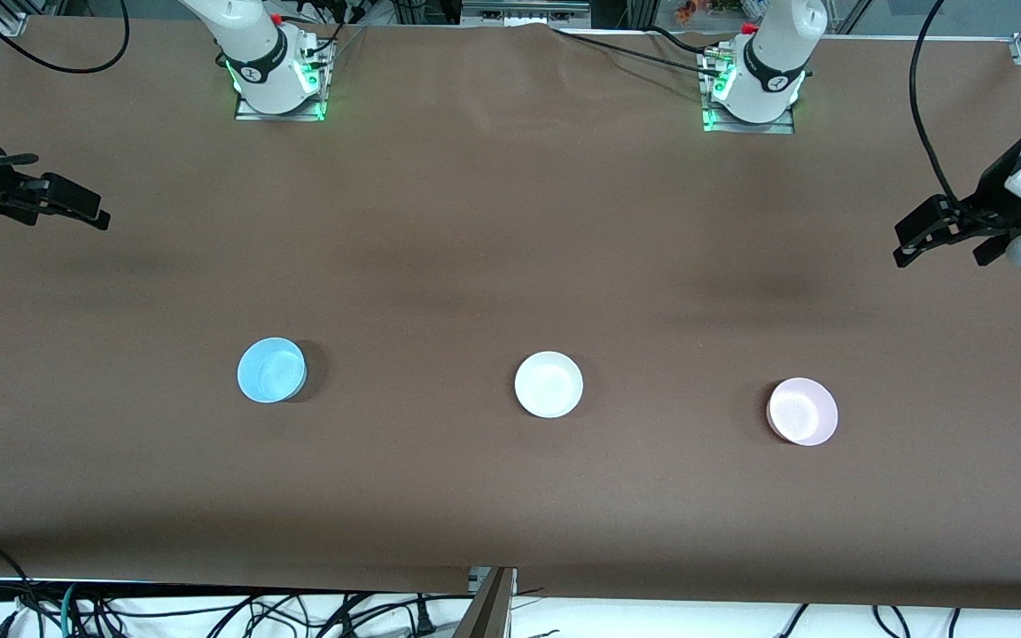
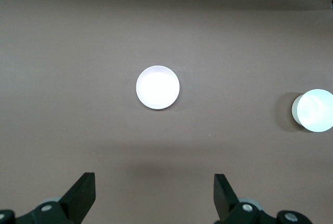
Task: Stack pink and blue bowls on white bowl
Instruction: 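Move the left gripper over the pink bowl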
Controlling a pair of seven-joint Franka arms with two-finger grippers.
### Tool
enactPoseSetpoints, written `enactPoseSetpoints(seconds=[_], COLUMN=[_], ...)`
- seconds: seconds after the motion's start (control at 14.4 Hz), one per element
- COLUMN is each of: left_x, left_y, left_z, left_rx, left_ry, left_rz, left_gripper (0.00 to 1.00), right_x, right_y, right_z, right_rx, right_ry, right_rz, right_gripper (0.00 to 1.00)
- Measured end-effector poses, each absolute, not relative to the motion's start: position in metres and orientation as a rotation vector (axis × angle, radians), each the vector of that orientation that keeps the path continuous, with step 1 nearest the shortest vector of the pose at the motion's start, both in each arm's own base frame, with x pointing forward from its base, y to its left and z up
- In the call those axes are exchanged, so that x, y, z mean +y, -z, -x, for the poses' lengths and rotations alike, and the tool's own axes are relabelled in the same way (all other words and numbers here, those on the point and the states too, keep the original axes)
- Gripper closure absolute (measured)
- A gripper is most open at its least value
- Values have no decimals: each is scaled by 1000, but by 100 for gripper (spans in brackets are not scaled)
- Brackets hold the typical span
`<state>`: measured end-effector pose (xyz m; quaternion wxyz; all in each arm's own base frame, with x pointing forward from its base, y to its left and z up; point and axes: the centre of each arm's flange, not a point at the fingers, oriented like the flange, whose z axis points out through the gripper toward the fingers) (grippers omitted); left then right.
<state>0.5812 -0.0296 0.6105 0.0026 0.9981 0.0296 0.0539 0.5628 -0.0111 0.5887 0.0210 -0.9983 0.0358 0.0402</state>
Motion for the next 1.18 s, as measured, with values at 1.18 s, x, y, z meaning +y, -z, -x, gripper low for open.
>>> enactPoseSetpoints(seconds=[1.18], left_x=[16], left_y=[-360], left_z=[-686], left_rx=[206], left_ry=[-135], left_rz=[-3158], left_gripper=[0], right_x=[-10], right_y=[-589], right_z=[-563], right_rx=[108], right_ry=[-125], right_rz=[3095], right_gripper=[0])
